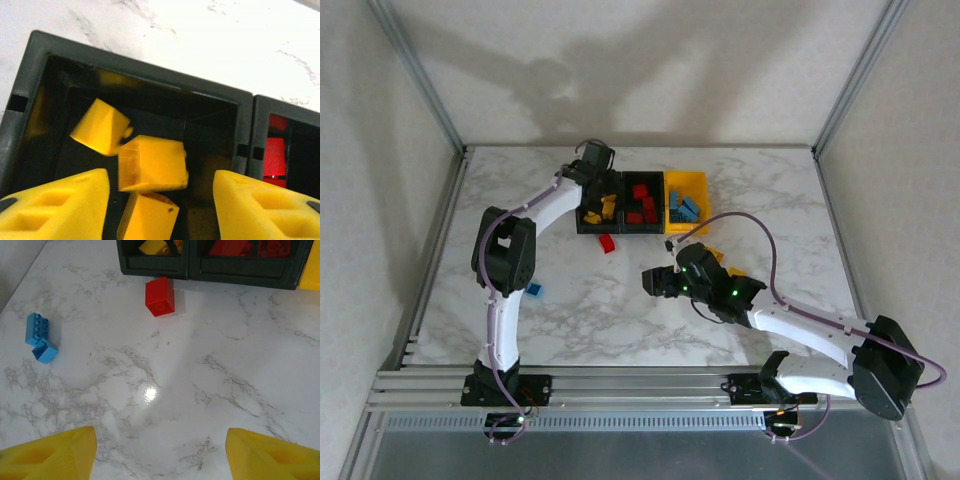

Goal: Sort the legos into containers by color
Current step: Place the lego in the container, then pick up the lego from the middle-left of the table.

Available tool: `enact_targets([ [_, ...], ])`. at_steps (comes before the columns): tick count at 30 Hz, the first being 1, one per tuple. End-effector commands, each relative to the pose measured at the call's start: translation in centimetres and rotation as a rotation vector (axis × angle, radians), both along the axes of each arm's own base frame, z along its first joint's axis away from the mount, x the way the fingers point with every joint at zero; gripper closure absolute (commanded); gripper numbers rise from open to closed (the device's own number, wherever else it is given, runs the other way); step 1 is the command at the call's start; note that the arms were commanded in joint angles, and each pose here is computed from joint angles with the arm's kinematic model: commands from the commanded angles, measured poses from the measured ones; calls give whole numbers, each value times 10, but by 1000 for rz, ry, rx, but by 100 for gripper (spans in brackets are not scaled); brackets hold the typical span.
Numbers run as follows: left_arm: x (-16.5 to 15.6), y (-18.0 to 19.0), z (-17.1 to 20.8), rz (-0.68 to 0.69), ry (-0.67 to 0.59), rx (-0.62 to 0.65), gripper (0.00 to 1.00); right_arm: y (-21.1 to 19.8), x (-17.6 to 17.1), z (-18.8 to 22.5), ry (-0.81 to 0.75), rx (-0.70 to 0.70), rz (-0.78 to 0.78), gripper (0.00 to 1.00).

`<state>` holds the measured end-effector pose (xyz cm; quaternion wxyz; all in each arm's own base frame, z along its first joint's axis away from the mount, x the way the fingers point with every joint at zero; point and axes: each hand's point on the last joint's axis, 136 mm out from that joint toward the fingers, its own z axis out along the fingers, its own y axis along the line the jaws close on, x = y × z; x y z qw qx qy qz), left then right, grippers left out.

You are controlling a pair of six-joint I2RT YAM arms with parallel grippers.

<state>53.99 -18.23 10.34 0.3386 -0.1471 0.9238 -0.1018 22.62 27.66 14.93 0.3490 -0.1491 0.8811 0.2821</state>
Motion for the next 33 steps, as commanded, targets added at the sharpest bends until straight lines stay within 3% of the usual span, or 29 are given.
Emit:
enact_targets([
  [1, 5, 1, 8, -6, -16, 11, 40, 4, 7, 13, -32, 19, 2, 31],
  [7, -11, 2, 42, -3, -59, -18, 39, 2, 5, 21, -47, 48, 3, 31],
  [15, -71, 24, 79, 42, -85, -34, 37, -2, 3, 31, -57, 78, -14, 30],
  [19, -111, 57, 80, 118, -73, 28, 37, 1, 1, 29, -47, 68, 1, 30],
  [24, -160, 101, 80, 227, -78, 77, 30, 16, -5, 30, -76, 27, 75, 30],
  [33, -219, 168, 41, 420, 21, 114, 28, 61, -19, 38, -100, 60, 212, 30],
])
